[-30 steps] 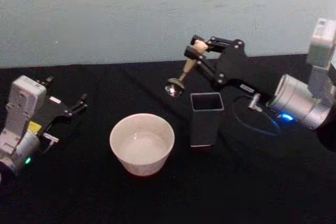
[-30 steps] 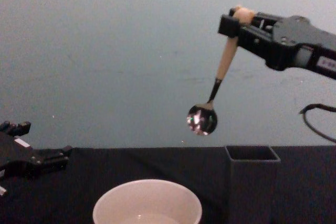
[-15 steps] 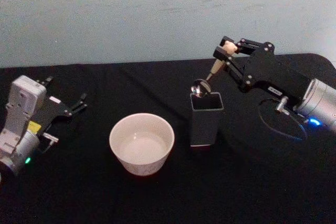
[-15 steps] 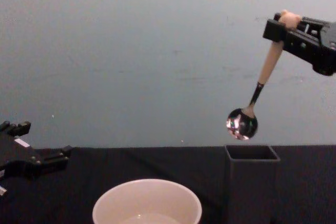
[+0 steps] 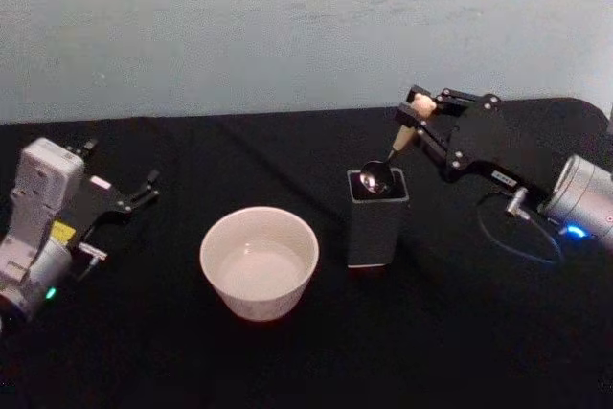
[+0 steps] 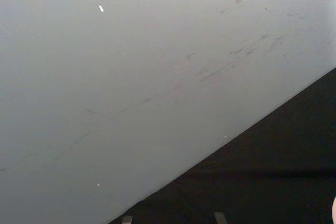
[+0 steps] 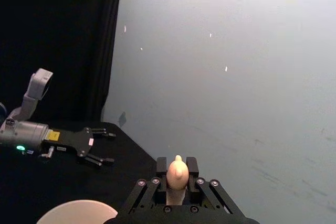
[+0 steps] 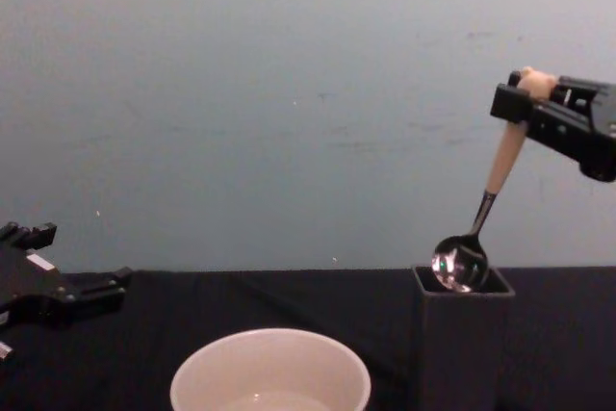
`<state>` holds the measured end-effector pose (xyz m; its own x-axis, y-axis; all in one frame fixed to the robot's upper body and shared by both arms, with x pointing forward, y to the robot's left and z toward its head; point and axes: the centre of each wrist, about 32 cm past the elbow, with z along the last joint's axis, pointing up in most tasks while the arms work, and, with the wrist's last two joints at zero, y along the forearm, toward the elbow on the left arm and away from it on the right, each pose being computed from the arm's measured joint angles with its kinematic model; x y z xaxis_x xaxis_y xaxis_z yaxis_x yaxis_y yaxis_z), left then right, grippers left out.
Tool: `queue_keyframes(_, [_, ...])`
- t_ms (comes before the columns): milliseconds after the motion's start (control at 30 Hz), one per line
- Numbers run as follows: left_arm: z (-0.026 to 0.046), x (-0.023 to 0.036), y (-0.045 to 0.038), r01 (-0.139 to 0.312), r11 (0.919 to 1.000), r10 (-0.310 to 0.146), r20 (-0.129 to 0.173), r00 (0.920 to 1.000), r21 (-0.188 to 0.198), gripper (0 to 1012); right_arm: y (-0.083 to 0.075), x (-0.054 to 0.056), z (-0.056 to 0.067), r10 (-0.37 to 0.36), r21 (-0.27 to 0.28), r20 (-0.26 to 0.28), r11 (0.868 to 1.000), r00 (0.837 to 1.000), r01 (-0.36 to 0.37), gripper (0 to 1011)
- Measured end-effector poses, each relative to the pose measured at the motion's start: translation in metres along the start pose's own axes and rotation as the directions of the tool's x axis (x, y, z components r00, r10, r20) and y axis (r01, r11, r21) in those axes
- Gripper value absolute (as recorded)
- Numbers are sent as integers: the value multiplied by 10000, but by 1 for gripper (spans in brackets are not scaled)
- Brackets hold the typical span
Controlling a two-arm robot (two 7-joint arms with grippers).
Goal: Pick up the stirring spoon with one hand, stir inside the cup, then place it back in its original position.
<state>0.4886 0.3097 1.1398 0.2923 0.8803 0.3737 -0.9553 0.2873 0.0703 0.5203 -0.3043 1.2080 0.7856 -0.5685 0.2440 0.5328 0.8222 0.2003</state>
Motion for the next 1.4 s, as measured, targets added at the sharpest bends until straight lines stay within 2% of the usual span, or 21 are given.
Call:
queue_keyframes(333, [0,0,0,1,10000,-1,0,10000,0,1001,27,33,-85,29,-319,-144,9995,9999,-33,214])
queue_keyframes(500, [0,0,0,0,10000,0,0,10000,0,1001,56,22,-133,65,-839,-415,9964,9991,-100,214])
queue_keyframes(633, [0,0,0,0,10000,0,0,10000,-1,1001,79,2,-187,-109,-1339,-648,9910,9978,21,214])
queue_keyframes(833, [0,0,0,0,10000,0,0,10000,0,1001,113,-32,-268,-360,-1791,-989,9837,9944,178,214])
queue_keyframes(1400, [0,0,0,0,10000,0,0,10000,0,1001,152,-115,-393,-775,-2506,-1490,9673,9858,381,214])
